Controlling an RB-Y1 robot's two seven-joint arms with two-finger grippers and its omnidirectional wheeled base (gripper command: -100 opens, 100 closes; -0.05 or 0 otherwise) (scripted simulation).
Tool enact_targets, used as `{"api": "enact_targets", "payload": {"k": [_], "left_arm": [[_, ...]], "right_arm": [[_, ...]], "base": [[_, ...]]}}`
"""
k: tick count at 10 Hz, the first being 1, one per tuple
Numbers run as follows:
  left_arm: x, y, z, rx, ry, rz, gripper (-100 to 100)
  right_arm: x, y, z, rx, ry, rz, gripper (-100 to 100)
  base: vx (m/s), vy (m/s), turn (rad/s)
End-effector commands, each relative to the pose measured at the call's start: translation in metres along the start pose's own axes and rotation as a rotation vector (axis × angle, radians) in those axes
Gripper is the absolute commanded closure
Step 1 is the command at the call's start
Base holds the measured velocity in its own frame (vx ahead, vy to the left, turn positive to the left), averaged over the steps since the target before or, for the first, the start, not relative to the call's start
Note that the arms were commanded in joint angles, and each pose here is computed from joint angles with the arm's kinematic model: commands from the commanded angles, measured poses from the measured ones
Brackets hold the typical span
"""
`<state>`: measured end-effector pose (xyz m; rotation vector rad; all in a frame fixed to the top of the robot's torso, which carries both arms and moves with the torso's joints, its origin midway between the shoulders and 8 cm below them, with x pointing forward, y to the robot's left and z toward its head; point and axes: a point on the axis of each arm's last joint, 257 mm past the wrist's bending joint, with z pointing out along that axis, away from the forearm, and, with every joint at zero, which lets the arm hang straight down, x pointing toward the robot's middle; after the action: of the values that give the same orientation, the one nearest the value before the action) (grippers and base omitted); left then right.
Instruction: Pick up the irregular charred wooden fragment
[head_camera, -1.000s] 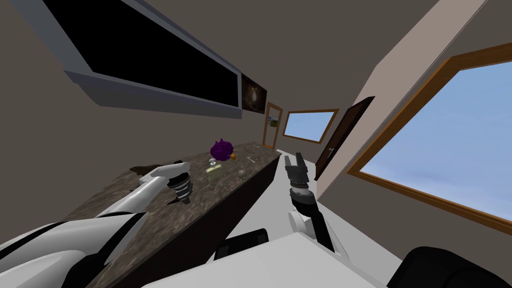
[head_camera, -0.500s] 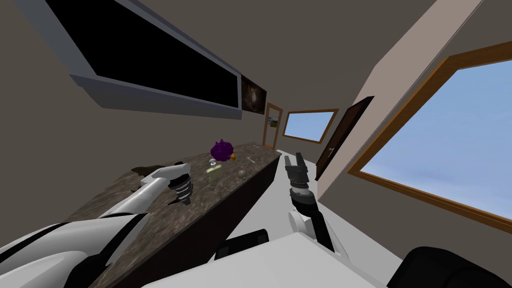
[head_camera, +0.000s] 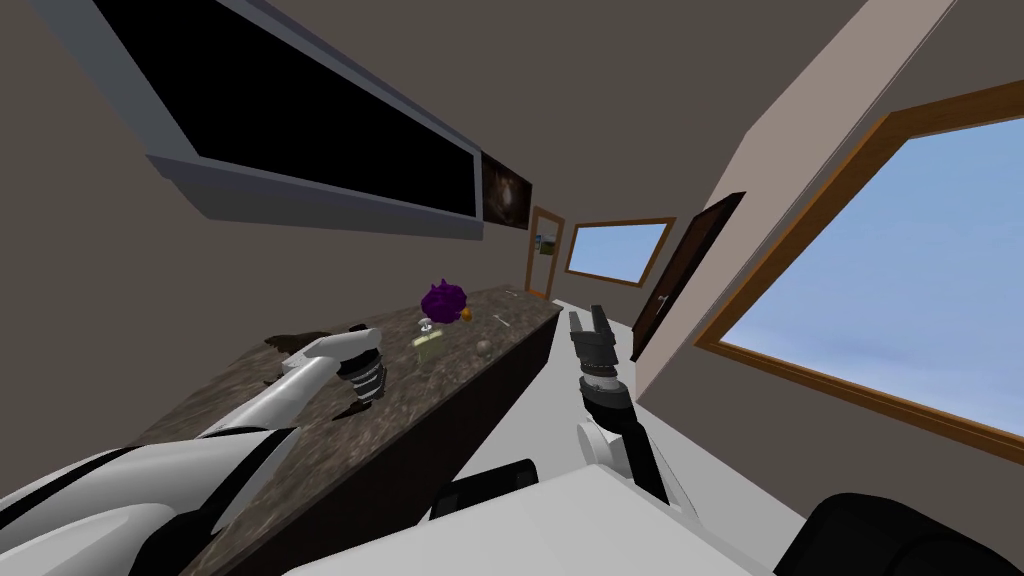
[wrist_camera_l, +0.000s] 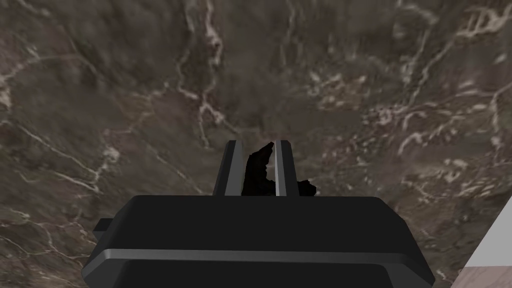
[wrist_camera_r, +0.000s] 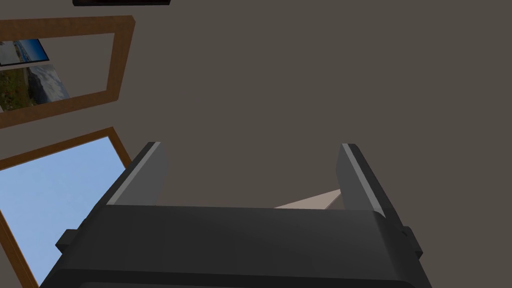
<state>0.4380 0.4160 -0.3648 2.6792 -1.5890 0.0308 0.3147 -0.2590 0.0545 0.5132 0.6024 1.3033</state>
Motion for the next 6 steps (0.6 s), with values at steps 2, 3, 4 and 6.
{"api": "enact_targets", "payload": {"k": [2,3,4,6], "left_arm": [[0.000,0.000,0.000,0.000,0.000,0.000,100],[0.000,0.000,0.000,0.000,0.000,0.000,0],[-0.001,0.002,-0.006,-0.016,-0.001,-0.002,100],[0.000,-0.001,-0.009,-0.012,0.000,-0.002,100]], "right_arm": [[0.000,0.000,0.000,0.000,0.000,0.000,0],[0.000,0.000,0.000,0.000,0.000,0.000,0],[0.000,0.000,0.000,0.000,0.000,0.000,0],[0.000,0.000,0.000,0.000,0.000,0.000,0]], "base": [[0.000,0.000,0.000],[0.000,0.000,0.000],[0.009,0.005,-0.014],[0.000,0.000,0.000]]}}
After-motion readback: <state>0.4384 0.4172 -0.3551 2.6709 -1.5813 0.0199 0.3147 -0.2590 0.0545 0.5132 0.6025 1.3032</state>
